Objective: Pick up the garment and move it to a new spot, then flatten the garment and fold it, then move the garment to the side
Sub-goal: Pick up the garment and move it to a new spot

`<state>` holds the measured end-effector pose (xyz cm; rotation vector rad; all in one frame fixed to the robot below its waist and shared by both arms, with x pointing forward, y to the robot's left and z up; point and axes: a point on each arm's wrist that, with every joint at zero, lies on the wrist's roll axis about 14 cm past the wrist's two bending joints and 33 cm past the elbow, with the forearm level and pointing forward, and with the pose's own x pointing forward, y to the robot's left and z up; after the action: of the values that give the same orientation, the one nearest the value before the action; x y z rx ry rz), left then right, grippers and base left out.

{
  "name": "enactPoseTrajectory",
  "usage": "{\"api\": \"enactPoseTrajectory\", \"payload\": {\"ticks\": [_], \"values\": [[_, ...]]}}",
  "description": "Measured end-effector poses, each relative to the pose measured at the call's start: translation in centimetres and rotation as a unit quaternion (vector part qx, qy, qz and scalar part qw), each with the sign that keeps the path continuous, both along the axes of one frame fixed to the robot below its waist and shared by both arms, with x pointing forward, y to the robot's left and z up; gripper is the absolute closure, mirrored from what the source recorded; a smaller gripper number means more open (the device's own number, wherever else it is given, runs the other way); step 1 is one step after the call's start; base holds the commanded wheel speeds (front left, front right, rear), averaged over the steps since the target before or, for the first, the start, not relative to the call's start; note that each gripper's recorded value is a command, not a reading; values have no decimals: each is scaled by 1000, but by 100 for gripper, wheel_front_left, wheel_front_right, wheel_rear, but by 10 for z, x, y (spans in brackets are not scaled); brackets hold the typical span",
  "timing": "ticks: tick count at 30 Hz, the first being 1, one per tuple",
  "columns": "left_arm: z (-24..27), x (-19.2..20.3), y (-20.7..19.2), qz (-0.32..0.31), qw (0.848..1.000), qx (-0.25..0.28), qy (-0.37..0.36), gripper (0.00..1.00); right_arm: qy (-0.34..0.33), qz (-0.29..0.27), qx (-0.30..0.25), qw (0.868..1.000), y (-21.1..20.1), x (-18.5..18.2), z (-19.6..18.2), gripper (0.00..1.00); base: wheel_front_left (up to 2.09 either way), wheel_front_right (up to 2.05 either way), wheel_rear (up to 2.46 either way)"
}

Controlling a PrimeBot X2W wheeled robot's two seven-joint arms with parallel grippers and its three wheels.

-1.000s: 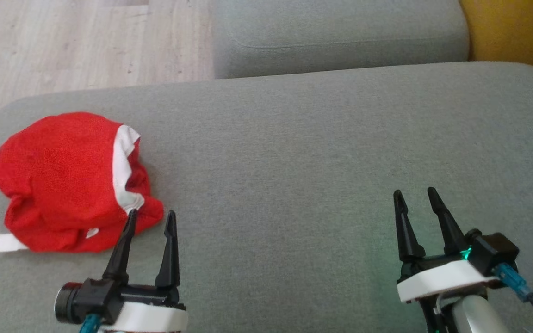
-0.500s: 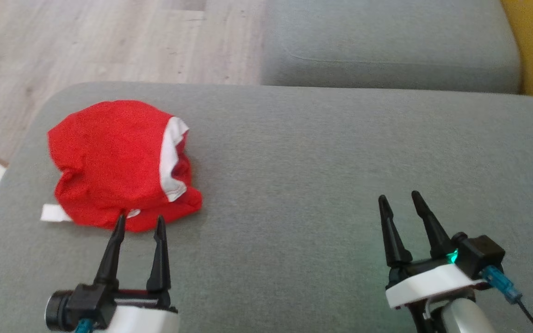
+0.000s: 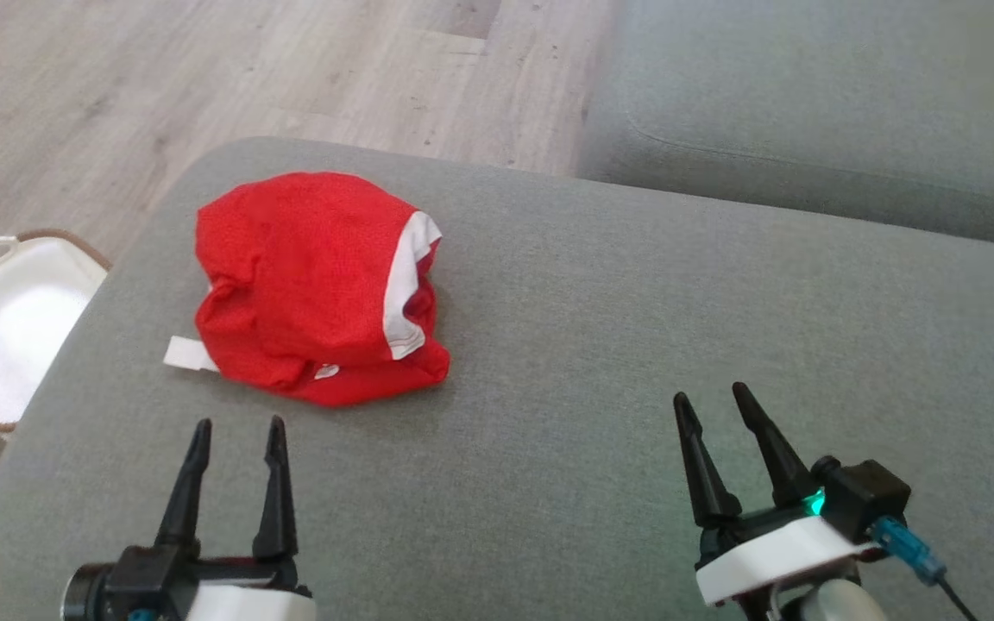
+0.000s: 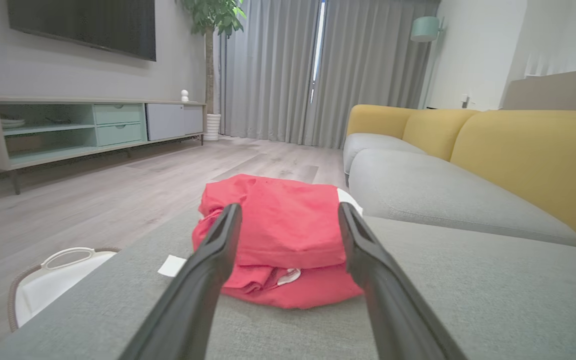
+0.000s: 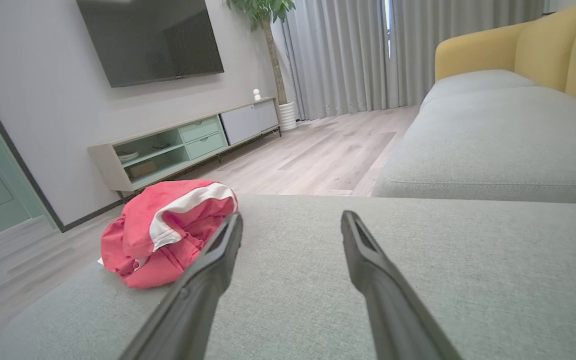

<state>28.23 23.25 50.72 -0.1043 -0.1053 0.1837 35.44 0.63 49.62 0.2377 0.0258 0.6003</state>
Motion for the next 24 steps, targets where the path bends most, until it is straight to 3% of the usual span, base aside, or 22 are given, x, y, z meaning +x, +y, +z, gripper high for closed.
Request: {"api": "enactPoseTrajectory", "payload": {"ticks": [15, 20, 24], "values": [[-6, -4, 16, 17, 1000, 18, 16, 0, 14, 11, 2, 1000, 6, -4, -8, 0, 0, 0, 0], [10, 34, 22, -20, 997, 79, 12, 0, 23, -4, -2, 1000, -3, 7, -17, 0, 0, 0, 0], [30, 102, 23, -75, 986, 140, 42, 0, 17, -26, 1, 1000, -14, 30, -16, 0, 0, 0, 0]]}}
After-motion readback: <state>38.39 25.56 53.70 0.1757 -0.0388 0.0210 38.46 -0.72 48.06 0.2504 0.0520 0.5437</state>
